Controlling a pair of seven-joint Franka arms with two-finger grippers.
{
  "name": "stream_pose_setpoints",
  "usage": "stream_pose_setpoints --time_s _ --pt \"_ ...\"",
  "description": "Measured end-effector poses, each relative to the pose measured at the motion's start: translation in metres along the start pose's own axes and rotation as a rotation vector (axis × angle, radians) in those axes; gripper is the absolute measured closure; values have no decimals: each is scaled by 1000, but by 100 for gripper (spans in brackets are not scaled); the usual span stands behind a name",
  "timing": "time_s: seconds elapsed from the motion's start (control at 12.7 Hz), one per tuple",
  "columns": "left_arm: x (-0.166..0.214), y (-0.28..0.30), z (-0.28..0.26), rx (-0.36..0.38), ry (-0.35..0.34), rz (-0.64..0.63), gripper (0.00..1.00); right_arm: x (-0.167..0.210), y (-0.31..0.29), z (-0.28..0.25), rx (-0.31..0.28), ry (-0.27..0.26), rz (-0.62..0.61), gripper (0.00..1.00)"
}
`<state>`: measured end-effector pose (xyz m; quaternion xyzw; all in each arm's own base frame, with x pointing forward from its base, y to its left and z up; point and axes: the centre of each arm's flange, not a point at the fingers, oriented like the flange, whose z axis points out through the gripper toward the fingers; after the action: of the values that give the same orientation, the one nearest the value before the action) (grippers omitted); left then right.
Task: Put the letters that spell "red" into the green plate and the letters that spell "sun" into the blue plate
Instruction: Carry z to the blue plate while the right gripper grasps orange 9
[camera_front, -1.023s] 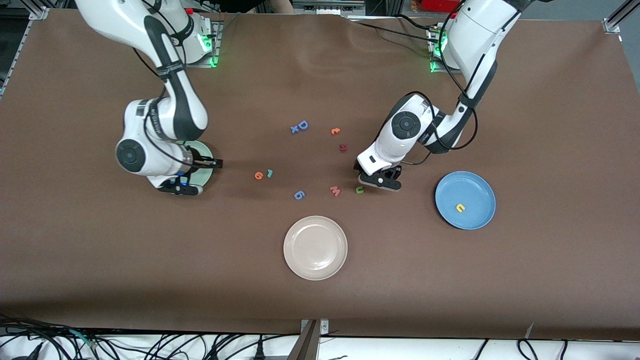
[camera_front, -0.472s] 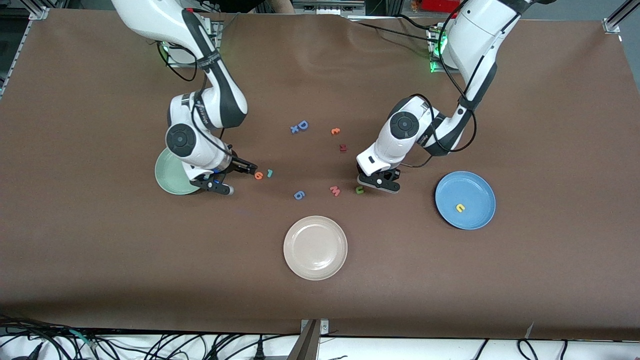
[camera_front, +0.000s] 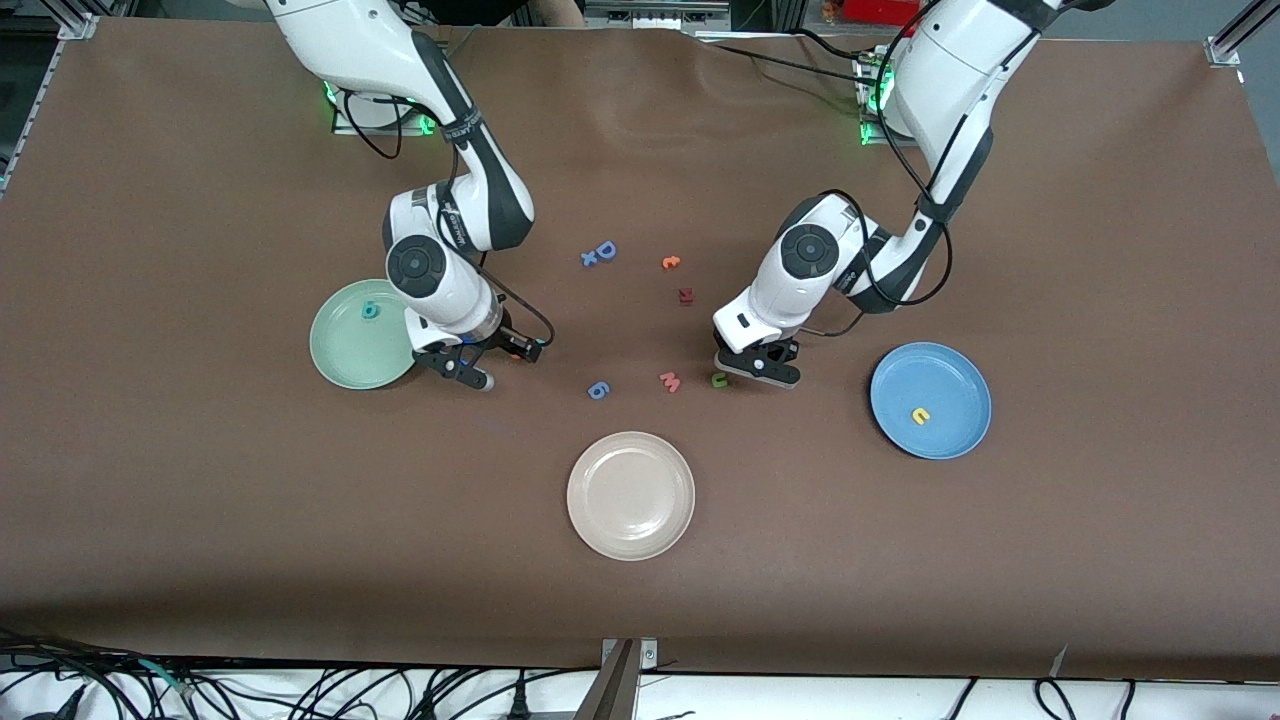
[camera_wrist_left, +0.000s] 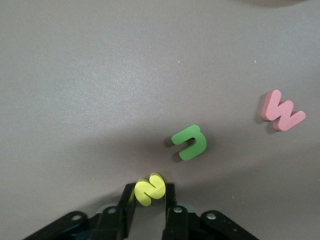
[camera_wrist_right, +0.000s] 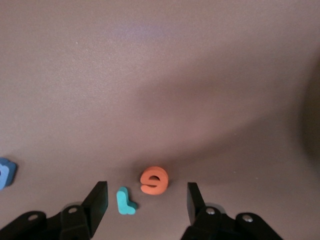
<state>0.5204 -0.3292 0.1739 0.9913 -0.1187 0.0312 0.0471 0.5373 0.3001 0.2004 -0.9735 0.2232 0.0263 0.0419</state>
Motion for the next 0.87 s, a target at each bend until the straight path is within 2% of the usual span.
stream_pose_setpoints --time_s 0.31,0.63,0.87 --pt "9 -7 -8 3 12 -13 73 4 5 16 -12 11 10 27" --pt "29 -44 -49 76 -67 -7 73 -1 5 26 -24 7 3 28" --pt "38 -109 -78 107 -119 47 73 -4 4 28 -26 7 -1 30"
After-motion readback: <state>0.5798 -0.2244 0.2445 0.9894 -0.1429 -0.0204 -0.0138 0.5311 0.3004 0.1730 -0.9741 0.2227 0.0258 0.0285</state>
